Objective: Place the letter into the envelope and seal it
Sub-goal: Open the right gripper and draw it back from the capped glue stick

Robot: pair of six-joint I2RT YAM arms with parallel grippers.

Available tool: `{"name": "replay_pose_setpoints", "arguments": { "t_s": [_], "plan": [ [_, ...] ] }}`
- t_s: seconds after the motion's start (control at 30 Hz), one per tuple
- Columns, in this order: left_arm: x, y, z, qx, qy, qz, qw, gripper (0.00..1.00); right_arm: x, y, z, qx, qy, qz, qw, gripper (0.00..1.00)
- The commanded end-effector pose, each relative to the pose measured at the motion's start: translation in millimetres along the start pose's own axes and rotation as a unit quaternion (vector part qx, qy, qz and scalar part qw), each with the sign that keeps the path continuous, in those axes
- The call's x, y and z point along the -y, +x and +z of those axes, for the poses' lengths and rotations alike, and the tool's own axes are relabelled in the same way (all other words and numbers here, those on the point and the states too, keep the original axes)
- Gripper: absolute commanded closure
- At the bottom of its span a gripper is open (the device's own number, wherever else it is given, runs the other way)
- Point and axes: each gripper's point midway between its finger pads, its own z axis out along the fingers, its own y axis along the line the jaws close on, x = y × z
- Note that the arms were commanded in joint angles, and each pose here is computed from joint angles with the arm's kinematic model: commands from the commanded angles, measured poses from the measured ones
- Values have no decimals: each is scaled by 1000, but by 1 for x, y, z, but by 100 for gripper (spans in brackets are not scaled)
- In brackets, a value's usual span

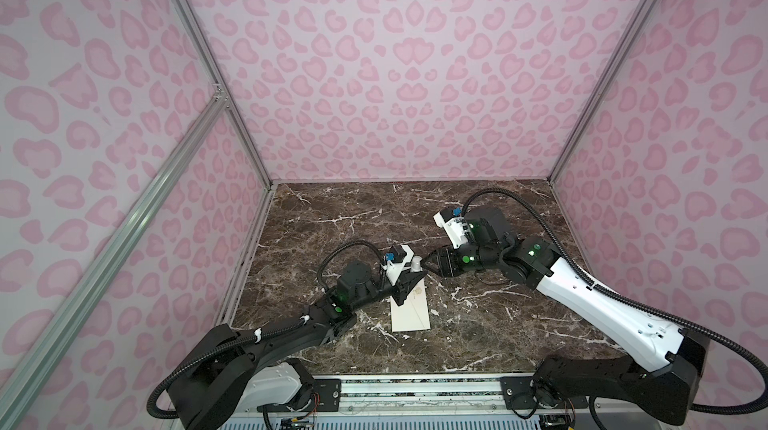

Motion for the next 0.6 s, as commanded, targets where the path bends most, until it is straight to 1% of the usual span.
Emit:
{"name": "replay_pose_setpoints", "arguments": {
  "t_s": [0.0,0.17,0.37,0.43,0.57],
  "plan": [
    [3,-16,1,28,4,18,999,96,-8,-9,2,12,-16,-1,1000,53],
    [5,-18,2,28,8,22,999,96,-9,-12,4,15,-19,-2,1000,59],
    [8,-21,2,30,11,26,999,96,-3,-5,12,1,-15,4,1000,72],
    [8,-24,2,33,10,28,999,96,0,-2,14,-4,-12,7,1000,74],
    [8,-29,0,40,8,30,999,96,4,4,16,-12,-8,8,1000,75]
  ]
}}
